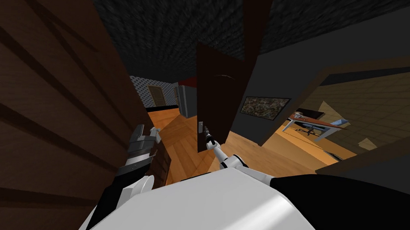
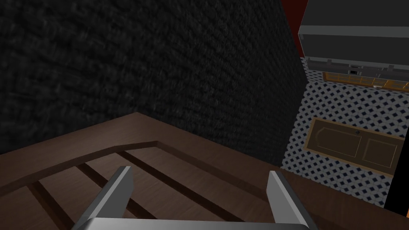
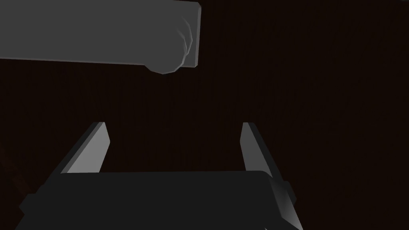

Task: Push the door open

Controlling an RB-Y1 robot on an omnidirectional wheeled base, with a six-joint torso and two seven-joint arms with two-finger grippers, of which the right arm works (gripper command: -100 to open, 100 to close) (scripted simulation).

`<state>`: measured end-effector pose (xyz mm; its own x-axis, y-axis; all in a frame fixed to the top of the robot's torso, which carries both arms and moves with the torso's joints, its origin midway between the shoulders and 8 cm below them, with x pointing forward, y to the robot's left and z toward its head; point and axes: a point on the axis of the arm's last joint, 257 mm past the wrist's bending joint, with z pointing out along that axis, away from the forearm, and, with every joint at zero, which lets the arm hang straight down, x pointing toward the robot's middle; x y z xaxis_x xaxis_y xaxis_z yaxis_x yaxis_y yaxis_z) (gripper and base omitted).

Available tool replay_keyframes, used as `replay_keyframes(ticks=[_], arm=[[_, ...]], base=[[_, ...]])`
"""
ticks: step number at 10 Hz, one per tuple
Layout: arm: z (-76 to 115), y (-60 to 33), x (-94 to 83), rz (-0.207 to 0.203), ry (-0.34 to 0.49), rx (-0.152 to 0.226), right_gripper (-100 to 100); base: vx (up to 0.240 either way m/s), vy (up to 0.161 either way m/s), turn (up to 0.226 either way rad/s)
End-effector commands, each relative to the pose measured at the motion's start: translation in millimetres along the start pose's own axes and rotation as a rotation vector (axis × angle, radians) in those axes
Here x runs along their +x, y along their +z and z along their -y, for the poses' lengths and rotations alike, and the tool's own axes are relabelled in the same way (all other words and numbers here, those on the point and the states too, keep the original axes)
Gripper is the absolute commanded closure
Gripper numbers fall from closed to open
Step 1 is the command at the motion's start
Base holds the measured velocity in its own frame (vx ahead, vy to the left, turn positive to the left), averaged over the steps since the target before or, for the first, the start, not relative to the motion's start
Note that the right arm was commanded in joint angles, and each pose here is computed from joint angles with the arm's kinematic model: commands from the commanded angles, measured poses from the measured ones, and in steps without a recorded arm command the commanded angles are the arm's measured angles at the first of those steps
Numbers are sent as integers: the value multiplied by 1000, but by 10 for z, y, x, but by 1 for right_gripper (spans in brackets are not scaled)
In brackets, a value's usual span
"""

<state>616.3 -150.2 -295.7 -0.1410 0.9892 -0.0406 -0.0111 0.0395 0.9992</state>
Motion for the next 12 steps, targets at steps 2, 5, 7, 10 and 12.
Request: replay_keyframes(ticks=[2,5,7,10,12], arm=[[-3,-8,-13,5,-6,-6,-100],[-3,-21,192,-4,20,-10,-100],[12,-19,139,-1,13,-8,100],[12,-19,139,-1,13,-8,100],[12,-19,139,-1,13,-8,100]], base=[[251,22,14],[232,53,12],[43,8,-1],[-31,-5,3],[-4,-1,-1]])
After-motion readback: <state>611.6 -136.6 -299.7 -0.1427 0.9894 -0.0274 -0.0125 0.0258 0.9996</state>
